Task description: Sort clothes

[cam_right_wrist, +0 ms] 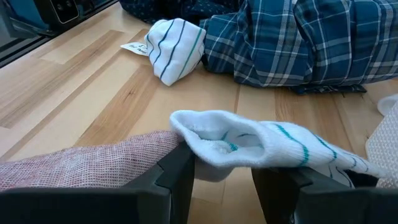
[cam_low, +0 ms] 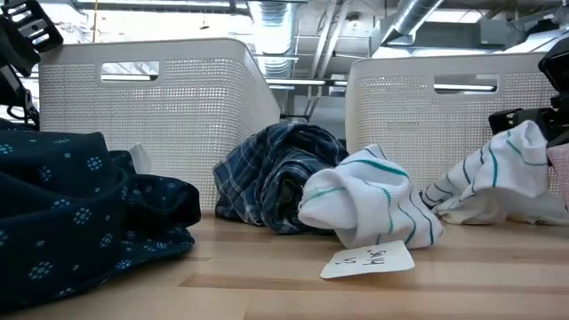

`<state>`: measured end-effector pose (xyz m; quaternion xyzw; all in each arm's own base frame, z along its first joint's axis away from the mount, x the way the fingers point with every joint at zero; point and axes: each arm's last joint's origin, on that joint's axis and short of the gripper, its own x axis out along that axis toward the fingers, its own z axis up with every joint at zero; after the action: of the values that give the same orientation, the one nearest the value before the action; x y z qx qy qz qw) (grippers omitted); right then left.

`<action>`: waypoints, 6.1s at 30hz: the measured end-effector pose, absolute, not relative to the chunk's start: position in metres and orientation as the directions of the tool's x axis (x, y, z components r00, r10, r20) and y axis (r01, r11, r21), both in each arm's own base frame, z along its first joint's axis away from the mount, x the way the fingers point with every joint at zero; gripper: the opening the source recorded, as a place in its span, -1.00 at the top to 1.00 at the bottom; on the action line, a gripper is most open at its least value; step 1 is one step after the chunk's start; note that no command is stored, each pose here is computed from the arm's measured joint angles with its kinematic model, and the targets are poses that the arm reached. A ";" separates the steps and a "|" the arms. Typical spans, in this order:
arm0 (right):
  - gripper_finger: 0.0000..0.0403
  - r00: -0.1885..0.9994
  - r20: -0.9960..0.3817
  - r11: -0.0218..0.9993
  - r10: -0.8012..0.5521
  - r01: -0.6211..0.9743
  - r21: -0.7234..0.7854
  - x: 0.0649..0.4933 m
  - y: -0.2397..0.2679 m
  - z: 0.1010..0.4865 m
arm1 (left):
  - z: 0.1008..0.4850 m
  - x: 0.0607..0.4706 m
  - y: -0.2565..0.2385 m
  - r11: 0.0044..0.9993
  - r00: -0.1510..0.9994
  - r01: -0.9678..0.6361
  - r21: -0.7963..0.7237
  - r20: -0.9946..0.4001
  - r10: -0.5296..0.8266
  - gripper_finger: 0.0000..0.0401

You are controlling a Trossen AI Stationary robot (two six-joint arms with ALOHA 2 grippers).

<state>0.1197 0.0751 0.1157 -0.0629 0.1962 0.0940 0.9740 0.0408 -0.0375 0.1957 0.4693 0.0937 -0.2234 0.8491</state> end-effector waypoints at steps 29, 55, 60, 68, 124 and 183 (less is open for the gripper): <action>0.16 0.905 -0.394 0.974 0.159 -0.208 -0.085 0.120 0.075 0.116 | 0.196 0.041 -0.037 0.459 0.883 0.467 0.755 -0.369 -0.291 0.21; 0.16 0.905 -0.394 0.974 0.159 -0.208 -0.086 0.120 0.075 0.116 | 0.196 0.041 -0.037 0.460 0.883 0.467 0.755 -0.369 -0.291 0.21; 0.16 0.905 -0.394 0.974 0.159 -0.208 -0.085 0.120 0.075 0.116 | 0.196 0.041 -0.037 0.459 0.882 0.468 0.755 -0.369 -0.291 0.21; 0.16 0.905 -0.394 0.974 0.159 -0.208 -0.086 0.120 0.075 0.116 | 0.196 0.041 -0.037 0.460 0.883 0.467 0.755 -0.369 -0.292 0.21; 0.16 0.905 -0.394 0.974 0.159 -0.208 -0.086 0.120 0.075 0.116 | 0.196 0.041 -0.036 0.405 0.907 0.418 0.813 -0.348 -0.238 0.21; 0.16 0.905 -0.395 0.974 0.159 -0.208 -0.086 0.120 0.075 0.116 | 0.246 0.049 -0.054 0.921 0.920 0.385 -0.064 0.107 -0.378 0.21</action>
<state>0.1196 0.0751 0.1156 -0.0631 0.1967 0.0942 0.9739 0.0491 -0.0538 0.2463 -0.0418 -0.0462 -0.1949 0.9788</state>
